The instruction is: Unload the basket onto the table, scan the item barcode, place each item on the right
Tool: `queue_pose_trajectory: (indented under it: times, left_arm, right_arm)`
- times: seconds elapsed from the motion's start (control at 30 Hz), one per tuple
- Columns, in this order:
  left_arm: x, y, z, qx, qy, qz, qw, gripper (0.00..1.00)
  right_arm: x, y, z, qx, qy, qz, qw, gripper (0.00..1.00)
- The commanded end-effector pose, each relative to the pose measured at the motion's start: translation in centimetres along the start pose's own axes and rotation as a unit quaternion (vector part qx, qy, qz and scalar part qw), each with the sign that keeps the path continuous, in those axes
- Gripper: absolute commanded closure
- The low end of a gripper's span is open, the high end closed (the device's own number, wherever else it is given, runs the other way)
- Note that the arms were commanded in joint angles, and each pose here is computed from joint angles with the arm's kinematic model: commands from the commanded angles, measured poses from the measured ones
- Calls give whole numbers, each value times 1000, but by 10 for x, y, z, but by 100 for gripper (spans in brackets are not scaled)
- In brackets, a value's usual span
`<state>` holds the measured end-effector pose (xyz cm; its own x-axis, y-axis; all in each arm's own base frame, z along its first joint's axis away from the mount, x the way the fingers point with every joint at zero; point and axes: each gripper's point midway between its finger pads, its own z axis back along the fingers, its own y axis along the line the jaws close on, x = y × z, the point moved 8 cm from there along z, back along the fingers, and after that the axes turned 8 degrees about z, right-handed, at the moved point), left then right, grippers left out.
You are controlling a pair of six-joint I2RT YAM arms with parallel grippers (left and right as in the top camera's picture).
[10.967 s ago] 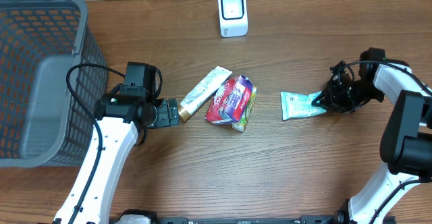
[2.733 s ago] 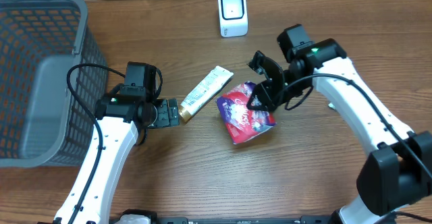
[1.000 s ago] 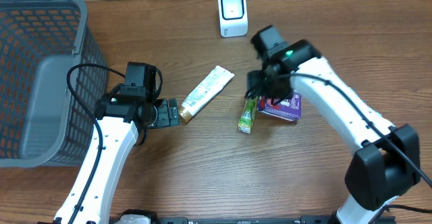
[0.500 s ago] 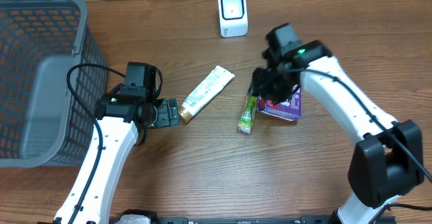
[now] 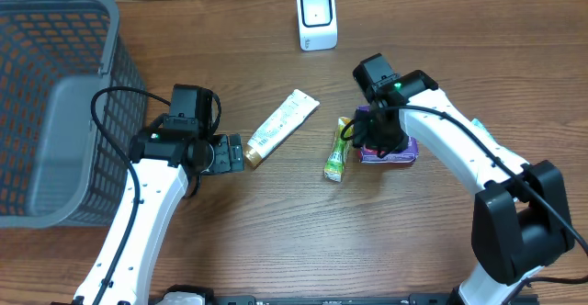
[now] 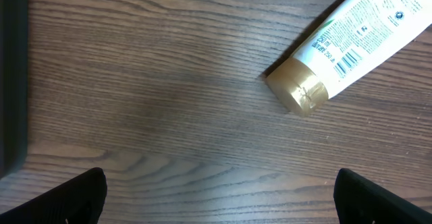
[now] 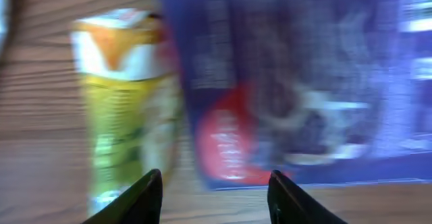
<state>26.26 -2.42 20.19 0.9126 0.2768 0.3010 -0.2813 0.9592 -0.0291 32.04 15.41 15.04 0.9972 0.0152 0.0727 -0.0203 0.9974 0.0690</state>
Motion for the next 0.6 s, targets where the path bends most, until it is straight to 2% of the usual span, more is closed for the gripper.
queue_pose_trajectory:
  times: [0.0,0.1,0.2,0.27,0.3,0.33,0.4,0.57]
  left_arm:
    - [-1,-1,-2,4,0,5,1000,0]
    - [-1,-1,-2,4,0,5,1000,0]
    - [-1,-1,-2,4,0,5,1000,0]
    - [-1,-1,-2,4,1,5,1000,0]
    - [-1,-1,-2,4,0,5,1000,0]
    - [-1,-1,-2,4,1,5,1000,1]
    - [-1,-1,-2,4,0,5,1000,0]
    - [-1,-1,-2,4,1,5,1000,0]
  right_arm:
    - [4,-21,2,-75,-18,4,997,47]
    - [5,-24,15,-30,-4,-32,999,47]
    - [5,-12,29,86,9,-44,995,46]
    - [4,10,29,151,12,-22,988,48]
    - [3,16,28,158,10,-13,987,51]
    - [0,26,25,160,6,-6,987,58]
    - [-5,36,17,134,-3,-34,990,69]
    - [-16,33,-6,70,-18,-104,992,75]
